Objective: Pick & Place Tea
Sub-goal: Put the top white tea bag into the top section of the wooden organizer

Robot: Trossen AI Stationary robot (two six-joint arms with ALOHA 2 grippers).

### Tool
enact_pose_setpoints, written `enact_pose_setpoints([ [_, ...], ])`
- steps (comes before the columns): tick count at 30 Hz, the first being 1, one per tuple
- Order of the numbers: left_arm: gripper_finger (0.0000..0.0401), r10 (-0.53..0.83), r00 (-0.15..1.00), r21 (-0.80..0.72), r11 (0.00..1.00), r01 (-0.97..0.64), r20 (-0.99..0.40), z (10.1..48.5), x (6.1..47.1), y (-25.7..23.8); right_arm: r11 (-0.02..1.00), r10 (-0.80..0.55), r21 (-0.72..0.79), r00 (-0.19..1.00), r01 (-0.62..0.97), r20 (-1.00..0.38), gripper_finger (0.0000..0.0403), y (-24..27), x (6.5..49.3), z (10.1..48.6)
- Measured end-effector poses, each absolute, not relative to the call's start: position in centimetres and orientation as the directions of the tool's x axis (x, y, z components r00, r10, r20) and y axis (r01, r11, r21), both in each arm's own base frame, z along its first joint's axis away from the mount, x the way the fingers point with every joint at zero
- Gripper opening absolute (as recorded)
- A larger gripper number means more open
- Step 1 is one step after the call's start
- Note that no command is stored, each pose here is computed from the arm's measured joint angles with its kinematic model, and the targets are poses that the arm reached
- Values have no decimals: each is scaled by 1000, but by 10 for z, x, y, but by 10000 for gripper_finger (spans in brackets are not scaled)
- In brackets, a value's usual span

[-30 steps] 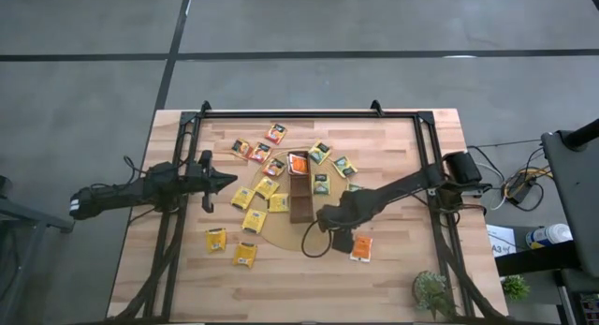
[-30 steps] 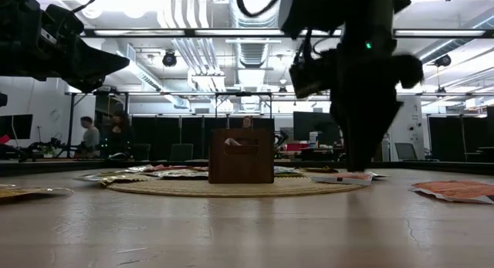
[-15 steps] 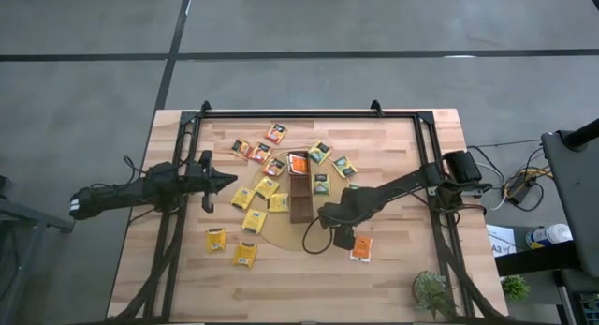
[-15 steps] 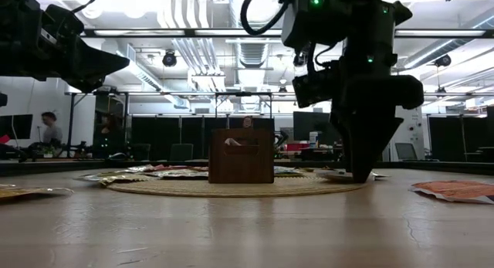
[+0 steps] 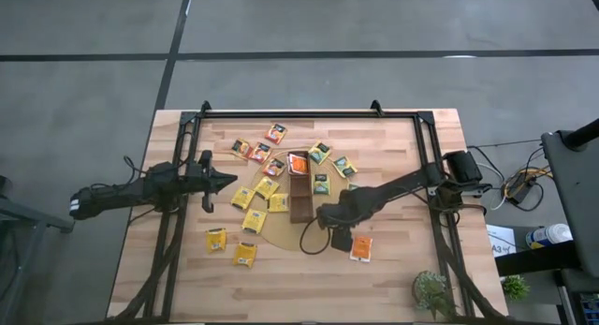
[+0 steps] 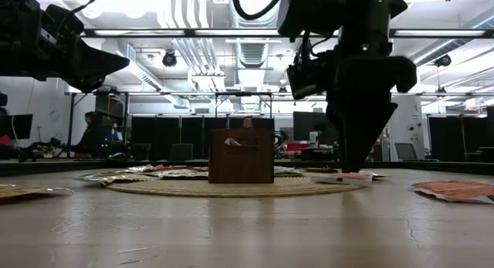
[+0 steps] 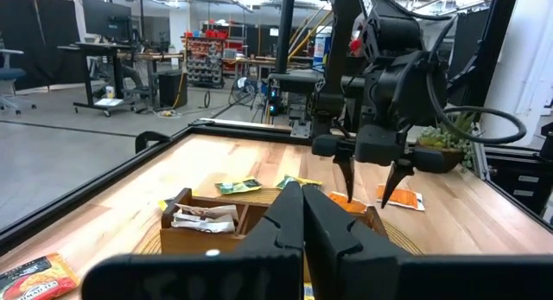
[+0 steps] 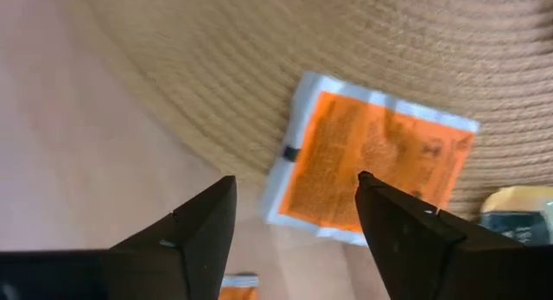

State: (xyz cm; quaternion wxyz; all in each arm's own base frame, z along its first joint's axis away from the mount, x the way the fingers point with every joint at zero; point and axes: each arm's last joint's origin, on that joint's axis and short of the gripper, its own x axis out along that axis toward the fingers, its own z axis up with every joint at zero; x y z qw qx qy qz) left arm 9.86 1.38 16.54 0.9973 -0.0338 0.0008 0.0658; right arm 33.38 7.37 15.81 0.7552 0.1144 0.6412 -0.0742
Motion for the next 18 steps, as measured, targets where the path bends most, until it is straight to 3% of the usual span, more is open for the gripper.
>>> enact_pose_setpoints([
  [18, 0, 131, 991, -67, 989, -131, -6, 165, 99, 14, 964, 9, 53, 167, 262, -986, 223, 75, 330, 151],
])
